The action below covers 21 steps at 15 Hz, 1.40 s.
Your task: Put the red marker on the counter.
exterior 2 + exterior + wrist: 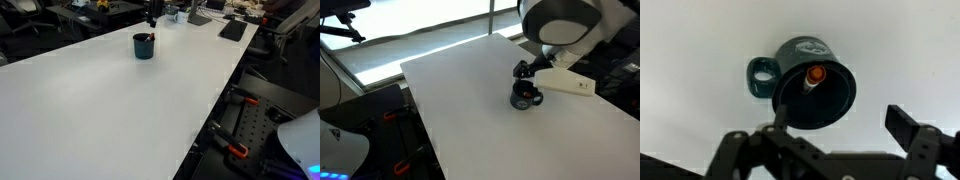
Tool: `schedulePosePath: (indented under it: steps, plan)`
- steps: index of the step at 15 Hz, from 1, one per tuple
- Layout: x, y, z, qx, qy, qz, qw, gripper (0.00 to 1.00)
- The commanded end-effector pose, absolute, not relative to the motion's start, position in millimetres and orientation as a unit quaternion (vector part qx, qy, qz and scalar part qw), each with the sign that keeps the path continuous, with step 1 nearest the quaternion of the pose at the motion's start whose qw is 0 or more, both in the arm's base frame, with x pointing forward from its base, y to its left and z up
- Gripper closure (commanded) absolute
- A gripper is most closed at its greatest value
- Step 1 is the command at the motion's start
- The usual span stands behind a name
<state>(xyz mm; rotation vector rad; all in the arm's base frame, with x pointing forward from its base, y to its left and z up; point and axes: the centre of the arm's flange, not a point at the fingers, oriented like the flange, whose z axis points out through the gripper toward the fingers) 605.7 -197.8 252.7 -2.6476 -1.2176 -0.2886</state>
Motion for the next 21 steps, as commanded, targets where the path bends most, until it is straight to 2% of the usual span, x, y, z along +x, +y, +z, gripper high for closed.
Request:
schedulePosePath:
  steps: [1,14,21]
  plan:
    - [609.5,-199.1,252.7,-0.898,-0.416,-0.095,0.108,0.0]
    - [628.3,-199.3,224.6,-0.893,-0.426,-0.077,0.12,0.0]
    - [621.6,-199.8,212.1,-0.894,-0.425,-0.079,0.115,0.0]
